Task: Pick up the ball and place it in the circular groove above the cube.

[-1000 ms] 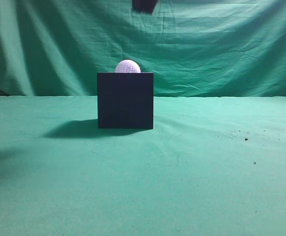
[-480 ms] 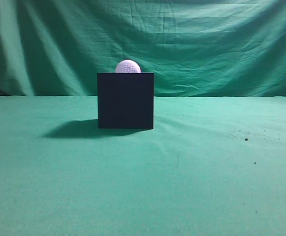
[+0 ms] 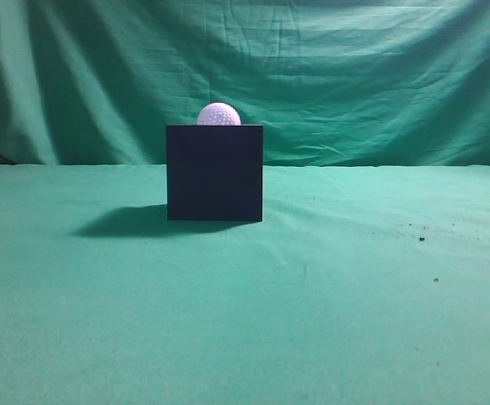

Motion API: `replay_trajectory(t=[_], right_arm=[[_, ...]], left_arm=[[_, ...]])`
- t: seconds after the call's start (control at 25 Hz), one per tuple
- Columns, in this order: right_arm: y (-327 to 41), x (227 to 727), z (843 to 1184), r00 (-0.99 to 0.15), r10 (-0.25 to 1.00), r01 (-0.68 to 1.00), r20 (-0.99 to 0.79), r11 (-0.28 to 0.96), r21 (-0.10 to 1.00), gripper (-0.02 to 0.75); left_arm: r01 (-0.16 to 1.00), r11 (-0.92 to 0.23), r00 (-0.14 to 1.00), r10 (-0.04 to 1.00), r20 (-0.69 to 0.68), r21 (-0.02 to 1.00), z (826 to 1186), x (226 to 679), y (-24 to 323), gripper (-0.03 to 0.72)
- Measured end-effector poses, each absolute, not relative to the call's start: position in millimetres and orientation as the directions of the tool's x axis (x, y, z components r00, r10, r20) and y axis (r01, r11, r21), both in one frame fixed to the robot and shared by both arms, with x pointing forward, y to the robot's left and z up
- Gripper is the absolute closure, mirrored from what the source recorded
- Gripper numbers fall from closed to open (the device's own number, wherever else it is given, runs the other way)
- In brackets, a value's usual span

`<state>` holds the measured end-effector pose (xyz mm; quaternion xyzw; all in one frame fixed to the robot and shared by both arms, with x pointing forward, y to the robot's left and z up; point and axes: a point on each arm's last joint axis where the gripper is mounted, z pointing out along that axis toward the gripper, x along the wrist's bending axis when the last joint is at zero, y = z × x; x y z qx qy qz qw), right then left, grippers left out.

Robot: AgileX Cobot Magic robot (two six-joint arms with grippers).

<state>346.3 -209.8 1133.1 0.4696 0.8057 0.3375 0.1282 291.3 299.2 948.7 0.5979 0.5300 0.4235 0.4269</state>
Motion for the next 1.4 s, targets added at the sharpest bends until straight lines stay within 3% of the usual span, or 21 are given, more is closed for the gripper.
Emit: replay_trajectory(t=[0.44,0.68,1.0,1.2,1.4], right_arm=[[-255,297,1129,-0.537,0.839,0.564,0.086,0.282,0.776,0.738],[-260,301,1101,-0.520,0.854,0.455,0.027,0.249,0.855,0.738],[-283,294,1037,-0.293,0.956,0.206,0.028,0.035,0.978,0.738],[-292,292,989,-0.138,0.989,0.161,0.046,-0.024,0.987,0.738],[-294,293,954,-0.088,0.994,0.225,0.064,-0.043,0.973,0.738]], left_arm=[[0.272,-0.074,0.079,0.995,0.054,0.959,949,291,299,0.688],[0.272,-0.074,0.079,0.995,0.054,0.959,949,291,299,0.688],[0.272,-0.074,0.079,0.995,0.054,0.959,949,291,299,0.688],[0.272,-0.074,0.079,0.995,0.054,0.959,949,291,299,0.688],[0.272,-0.074,0.079,0.995,0.054,0.959,949,291,299,0.688]])
